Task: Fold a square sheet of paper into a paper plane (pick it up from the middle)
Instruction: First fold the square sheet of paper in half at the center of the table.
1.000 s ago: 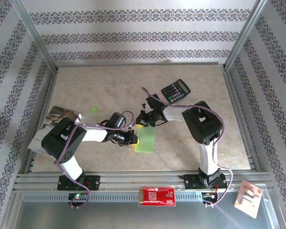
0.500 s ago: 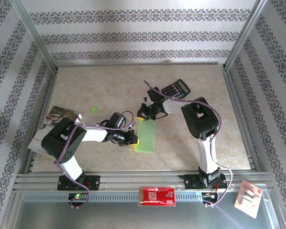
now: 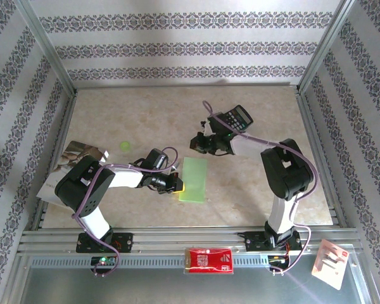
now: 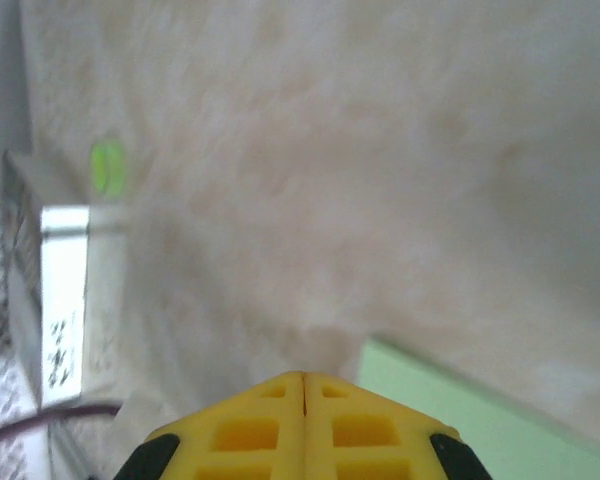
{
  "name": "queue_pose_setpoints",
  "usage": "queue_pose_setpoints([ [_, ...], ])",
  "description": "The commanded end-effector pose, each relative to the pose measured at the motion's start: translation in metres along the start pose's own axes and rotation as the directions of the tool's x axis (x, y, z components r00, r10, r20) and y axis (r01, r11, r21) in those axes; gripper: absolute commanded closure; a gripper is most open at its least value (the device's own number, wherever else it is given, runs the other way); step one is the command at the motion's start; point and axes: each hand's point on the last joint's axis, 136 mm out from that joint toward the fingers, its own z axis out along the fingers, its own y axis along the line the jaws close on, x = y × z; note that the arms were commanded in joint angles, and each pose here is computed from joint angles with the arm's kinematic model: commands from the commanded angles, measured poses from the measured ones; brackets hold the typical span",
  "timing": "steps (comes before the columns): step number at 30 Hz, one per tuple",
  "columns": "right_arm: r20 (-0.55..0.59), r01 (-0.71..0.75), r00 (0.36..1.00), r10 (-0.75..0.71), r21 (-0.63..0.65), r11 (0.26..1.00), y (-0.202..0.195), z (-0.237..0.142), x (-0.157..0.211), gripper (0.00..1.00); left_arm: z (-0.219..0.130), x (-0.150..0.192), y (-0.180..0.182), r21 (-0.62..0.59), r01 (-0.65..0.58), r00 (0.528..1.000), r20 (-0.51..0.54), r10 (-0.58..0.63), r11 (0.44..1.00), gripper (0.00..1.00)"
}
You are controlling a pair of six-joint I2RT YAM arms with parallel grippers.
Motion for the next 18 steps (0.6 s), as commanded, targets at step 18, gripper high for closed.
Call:
queue_pose_setpoints([
  [18,-0.162,-0.063,0.984,0.073,0.066,0.996,-0.049,0.056,0.060,1.00,-0.007,0.042,0.058,-0.244,0.124,0.985,-0.091,-0.150,0.962,1.00],
])
